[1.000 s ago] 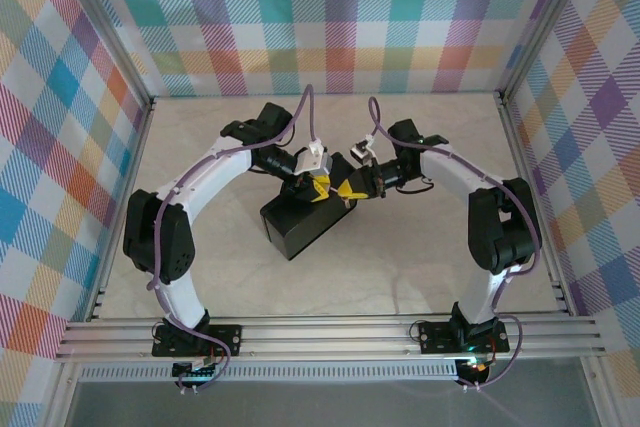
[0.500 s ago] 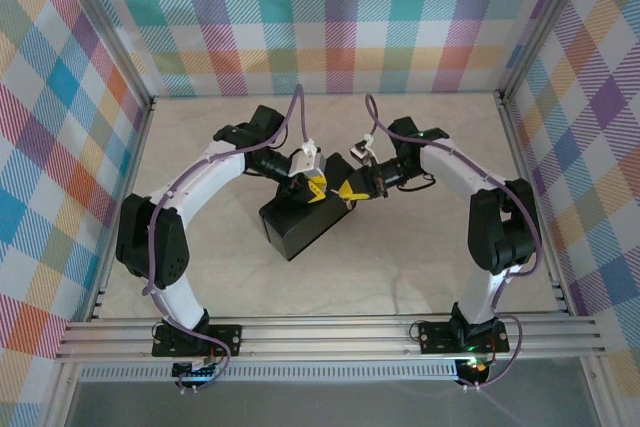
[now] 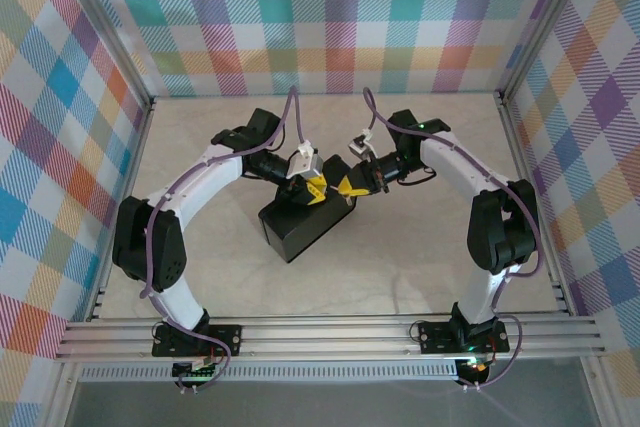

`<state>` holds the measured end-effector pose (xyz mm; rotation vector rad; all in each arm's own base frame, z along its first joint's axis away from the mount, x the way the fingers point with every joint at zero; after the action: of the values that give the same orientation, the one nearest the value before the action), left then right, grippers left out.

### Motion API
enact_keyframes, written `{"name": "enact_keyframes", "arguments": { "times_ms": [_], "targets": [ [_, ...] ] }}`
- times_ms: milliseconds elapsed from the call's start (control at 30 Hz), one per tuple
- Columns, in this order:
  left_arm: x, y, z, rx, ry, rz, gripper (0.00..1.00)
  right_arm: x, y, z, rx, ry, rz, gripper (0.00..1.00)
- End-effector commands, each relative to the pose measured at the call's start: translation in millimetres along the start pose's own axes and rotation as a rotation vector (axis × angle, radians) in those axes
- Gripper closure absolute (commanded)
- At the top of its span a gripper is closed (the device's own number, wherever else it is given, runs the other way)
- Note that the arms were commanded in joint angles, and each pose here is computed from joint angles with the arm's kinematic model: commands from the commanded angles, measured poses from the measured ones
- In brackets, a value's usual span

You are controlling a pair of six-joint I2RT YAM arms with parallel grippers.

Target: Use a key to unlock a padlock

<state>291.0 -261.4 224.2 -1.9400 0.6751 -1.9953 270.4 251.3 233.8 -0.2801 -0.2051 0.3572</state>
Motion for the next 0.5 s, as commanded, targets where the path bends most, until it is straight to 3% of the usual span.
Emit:
{"name": "enact_keyframes", "arguments": {
  "times_ms": [0,467],
  "targets": [
    [28.0,-15.2,-7.3,0.006,0.075,-0.104,0.76,-2.0,1.0,3.4,0.000,0.019,0.024,0.99],
    [31.2,-19.2,-11.0,0.022,0.103,-0.118,0.77,-2.7,15.8,2.0,-0.009,0.036,0.075,0.99]
  ]
}}
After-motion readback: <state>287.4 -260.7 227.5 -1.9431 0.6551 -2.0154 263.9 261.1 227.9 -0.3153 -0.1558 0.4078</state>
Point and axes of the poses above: each hand's point on the last joint's axis, 136 mm out from that joint toward the fingers, its own y axis out along the fingers, its own z axis along the line the jaws close on, x = y × z, the point moved 3 cm from there along -y, back along the fingers, and after that the axes turned 1 degree about -y, right-handed, at the moved point
